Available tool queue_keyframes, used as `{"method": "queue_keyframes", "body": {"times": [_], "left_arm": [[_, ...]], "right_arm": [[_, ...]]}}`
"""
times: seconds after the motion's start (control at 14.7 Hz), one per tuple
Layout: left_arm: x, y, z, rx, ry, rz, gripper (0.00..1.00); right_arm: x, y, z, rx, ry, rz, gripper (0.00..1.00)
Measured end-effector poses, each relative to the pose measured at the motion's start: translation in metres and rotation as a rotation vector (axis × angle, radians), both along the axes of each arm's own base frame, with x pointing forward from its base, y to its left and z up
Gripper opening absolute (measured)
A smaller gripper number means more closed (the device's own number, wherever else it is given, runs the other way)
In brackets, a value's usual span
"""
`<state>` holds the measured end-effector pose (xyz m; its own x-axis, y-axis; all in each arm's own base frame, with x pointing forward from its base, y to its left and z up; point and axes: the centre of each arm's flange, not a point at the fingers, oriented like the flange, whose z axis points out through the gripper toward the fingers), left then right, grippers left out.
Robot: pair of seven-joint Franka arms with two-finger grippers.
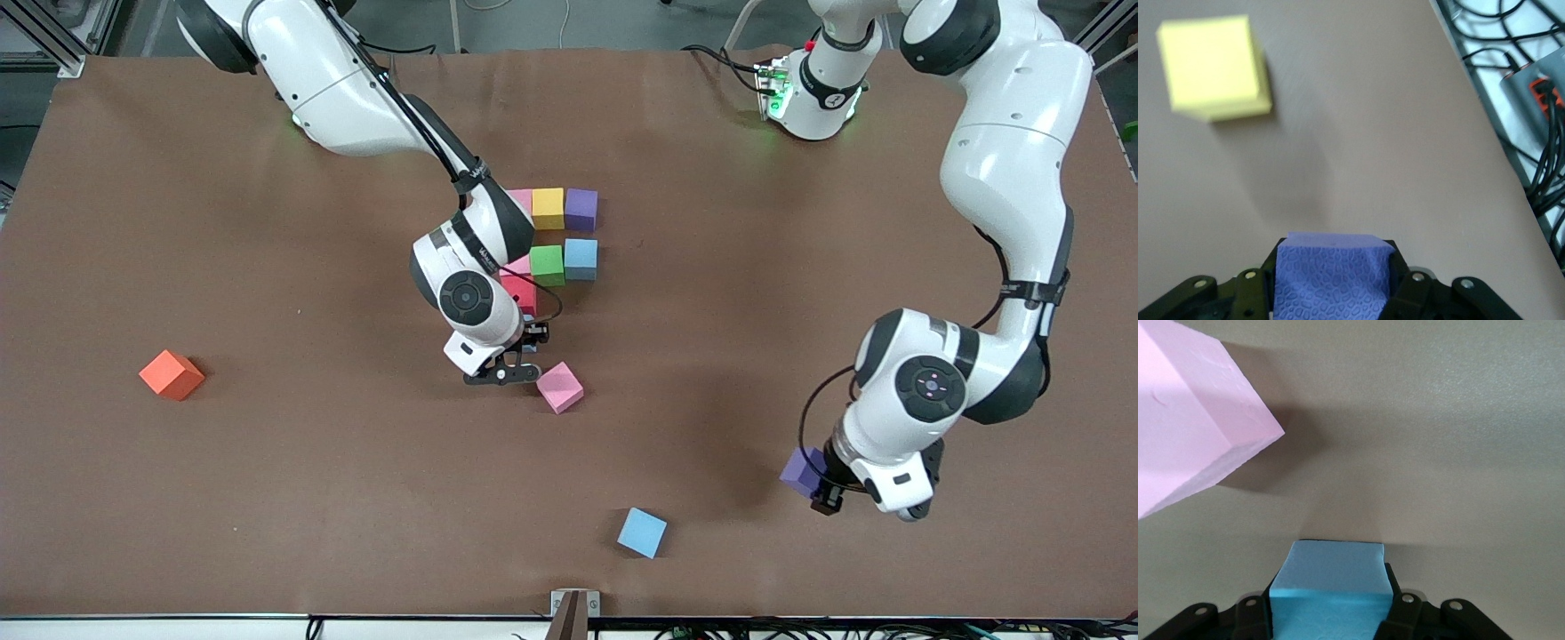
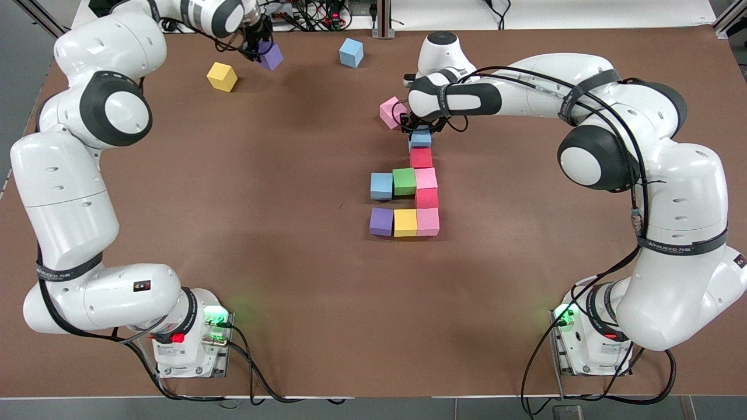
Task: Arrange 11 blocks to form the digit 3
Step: 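Carry the purple cube toward the column with the left gripper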
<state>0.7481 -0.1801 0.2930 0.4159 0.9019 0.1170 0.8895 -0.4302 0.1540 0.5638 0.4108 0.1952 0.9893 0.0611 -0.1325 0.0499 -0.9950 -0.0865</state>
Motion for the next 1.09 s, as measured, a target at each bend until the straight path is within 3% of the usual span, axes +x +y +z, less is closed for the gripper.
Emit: {"method": "queue_keyframes", "body": {"times": [0.27,0.54,1.09], "left_arm": [[-0.040,-0.084,-0.011,0.022,0.083,0.174,0.29],[-0.082,-0.153,-0.027,0.056,0.126,0.308,0.29],[-0.127,-0.189,-0.048,0.120,0.172,0.378,0.29]], "right_arm": [[-0.001,0.001,0.000,-0.002,-0.001,0.008,0.56],[-0.002,0.002,0.000,-0.007,-0.005,0.018,0.56],[-0.005,0.002,0.000,-0.013,-0.004,0.025,0.56]]}}
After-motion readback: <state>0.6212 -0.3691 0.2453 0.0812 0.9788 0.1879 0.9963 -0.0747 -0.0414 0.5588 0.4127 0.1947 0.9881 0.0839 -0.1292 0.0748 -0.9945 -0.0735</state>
